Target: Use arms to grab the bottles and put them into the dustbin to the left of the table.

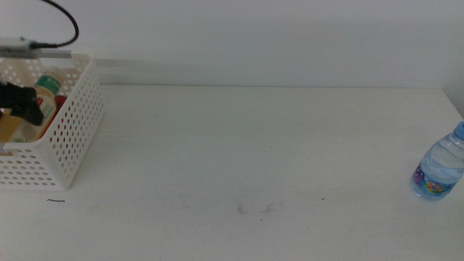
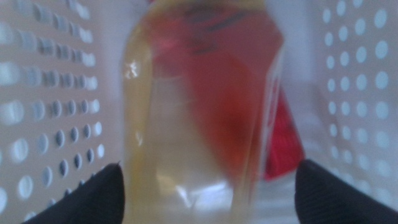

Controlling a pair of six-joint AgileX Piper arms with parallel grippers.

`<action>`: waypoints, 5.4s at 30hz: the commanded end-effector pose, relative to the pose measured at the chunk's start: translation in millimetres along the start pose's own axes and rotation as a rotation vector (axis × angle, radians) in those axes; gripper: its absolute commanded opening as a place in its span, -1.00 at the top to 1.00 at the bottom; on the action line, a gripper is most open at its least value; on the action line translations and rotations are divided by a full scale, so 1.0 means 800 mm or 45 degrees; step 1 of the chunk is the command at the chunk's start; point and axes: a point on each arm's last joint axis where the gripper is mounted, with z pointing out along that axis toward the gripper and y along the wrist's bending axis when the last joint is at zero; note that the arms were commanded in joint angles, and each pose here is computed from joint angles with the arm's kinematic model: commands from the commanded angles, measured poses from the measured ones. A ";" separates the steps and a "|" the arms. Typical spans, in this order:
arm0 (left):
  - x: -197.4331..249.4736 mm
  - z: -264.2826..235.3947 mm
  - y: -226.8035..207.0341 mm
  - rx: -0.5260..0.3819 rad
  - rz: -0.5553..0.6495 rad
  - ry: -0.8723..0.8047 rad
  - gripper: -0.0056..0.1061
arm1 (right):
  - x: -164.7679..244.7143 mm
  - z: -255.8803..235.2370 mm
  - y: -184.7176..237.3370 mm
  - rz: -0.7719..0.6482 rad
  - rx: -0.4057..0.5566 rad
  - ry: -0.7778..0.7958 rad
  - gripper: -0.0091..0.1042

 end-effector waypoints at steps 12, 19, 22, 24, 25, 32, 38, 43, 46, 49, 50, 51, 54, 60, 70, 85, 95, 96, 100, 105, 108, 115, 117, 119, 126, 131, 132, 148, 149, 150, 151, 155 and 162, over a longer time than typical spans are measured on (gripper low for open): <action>-0.003 -0.216 -0.160 0.397 0.234 -0.494 -0.78 | 0.000 0.000 0.000 -0.015 0.003 -0.014 -0.60; 0.092 -0.345 -0.311 0.571 0.807 -0.795 -0.78 | 0.000 0.000 0.000 -0.015 0.003 -0.014 -0.60; 0.134 -0.368 -0.340 0.638 0.946 -0.832 -0.78 | 0.000 0.000 0.000 -0.015 0.003 -0.014 -0.60; 0.149 -0.377 -0.351 0.677 0.972 -0.891 -0.78 | 0.000 0.000 0.000 -0.015 0.003 -0.014 -0.60; 0.153 -0.380 -0.354 0.686 0.978 -0.908 -0.78 | 0.000 0.000 0.000 -0.015 0.003 -0.014 -0.60; 0.162 -0.382 -0.357 0.704 1.010 -0.895 -0.78 | 0.000 0.000 0.000 -0.015 0.003 -0.014 -0.60; 0.158 -0.382 -0.356 0.680 0.994 -0.930 -0.78 | 0.000 0.000 0.000 -0.015 0.003 -0.014 -0.60; 0.157 -0.382 -0.356 0.679 0.992 -0.935 -0.78 | 0.000 0.000 0.000 -0.015 0.003 -0.014 -0.60; 0.157 -0.382 -0.356 0.679 0.992 -0.935 -0.78 | -0.003 0.000 0.000 -0.015 -0.001 -0.051 -0.60; 0.157 -0.382 -0.356 0.679 0.992 -0.935 -0.78 | -0.009 0.000 0.001 -0.029 -0.009 -0.114 -0.60; 0.157 -0.382 -0.356 0.679 0.992 -0.935 -0.78 | -0.011 -0.001 0.001 -0.071 -0.005 -0.141 -0.60; 0.157 -0.382 -0.356 0.679 0.992 -0.935 -0.78 | -0.013 -0.001 0.001 -0.100 -0.002 -0.162 -0.60; 0.157 -0.382 -0.356 0.679 0.992 -0.935 -0.78 | -0.018 0.003 0.001 -0.066 -0.010 -0.191 -0.60; 0.157 -0.381 -0.355 0.661 0.996 -0.932 -0.78 | -0.026 0.037 0.004 -0.103 -0.028 -0.144 -0.60; 0.157 -0.382 -0.356 0.669 0.991 -0.940 -0.78 | -0.017 0.072 -0.004 -0.097 0.058 -0.023 -0.60; 0.153 -0.384 -0.355 0.646 0.975 -0.981 -0.78 | 0.015 0.127 -0.030 -0.005 0.223 0.068 -0.60; 0.150 -0.385 -0.355 0.636 0.958 -1.018 -0.78 | 0.055 0.153 -0.035 -0.033 0.216 0.170 -0.60; 0.150 -0.385 -0.355 0.636 0.958 -1.018 -0.78 | 0.059 0.155 -0.035 -0.033 0.214 0.193 -0.60; 0.150 -0.385 -0.355 0.636 0.958 -1.018 -0.78 | 0.066 0.177 -0.036 -0.039 0.189 0.225 -0.60; 0.150 -0.385 -0.355 0.636 0.958 -1.018 -0.78 | 0.065 0.205 -0.037 -0.045 0.168 0.200 -0.60; 0.150 -0.385 -0.355 0.636 0.958 -1.018 -0.78 | 0.064 0.221 -0.039 -0.046 0.167 0.183 -0.60; 0.150 -0.385 -0.355 0.636 0.958 -1.018 -0.78 | 0.061 0.265 -0.042 -0.058 0.137 0.121 -0.51; 0.150 -0.385 -0.355 0.636 0.958 -1.018 -0.78 | 0.058 0.276 -0.039 -0.074 0.092 0.113 -0.23; 0.150 -0.385 -0.355 0.636 0.958 -1.018 -0.78 | 0.058 0.282 -0.031 -0.091 0.040 0.138 0.33; 0.150 -0.385 -0.355 0.636 0.958 -1.018 -0.78 | 0.046 0.301 0.061 -0.116 -0.216 0.026 0.87; 0.150 -0.385 -0.355 0.636 0.958 -1.018 -0.78 | 0.022 0.338 0.163 -0.189 -0.471 0.061 0.87; 0.150 -0.385 -0.355 0.636 0.958 -1.018 -0.78 | 0.014 0.349 0.185 -0.209 -0.511 0.080 0.87; 0.150 -0.385 -0.355 0.636 0.958 -1.018 -0.78 | 0.053 0.476 0.339 -0.328 -0.748 0.110 0.83; 0.150 -0.385 -0.355 0.636 0.958 -1.018 -0.78 | 0.057 0.476 0.339 -0.326 -0.748 0.135 0.75; 0.150 -0.385 -0.355 0.636 0.958 -1.018 -0.78 | 0.062 0.475 0.339 -0.345 -0.742 0.193 0.62; 0.150 -0.385 -0.355 0.636 0.958 -1.018 -0.78 | 0.064 0.473 0.337 -0.364 -0.733 0.255 0.43; 0.150 -0.385 -0.355 0.636 0.958 -1.018 -0.78 | 0.037 0.456 0.330 -0.413 -0.674 0.541 -0.81; 0.150 -0.385 -0.355 0.636 0.958 -1.017 -0.78 | -0.103 0.369 0.301 -0.356 -0.556 0.937 -0.78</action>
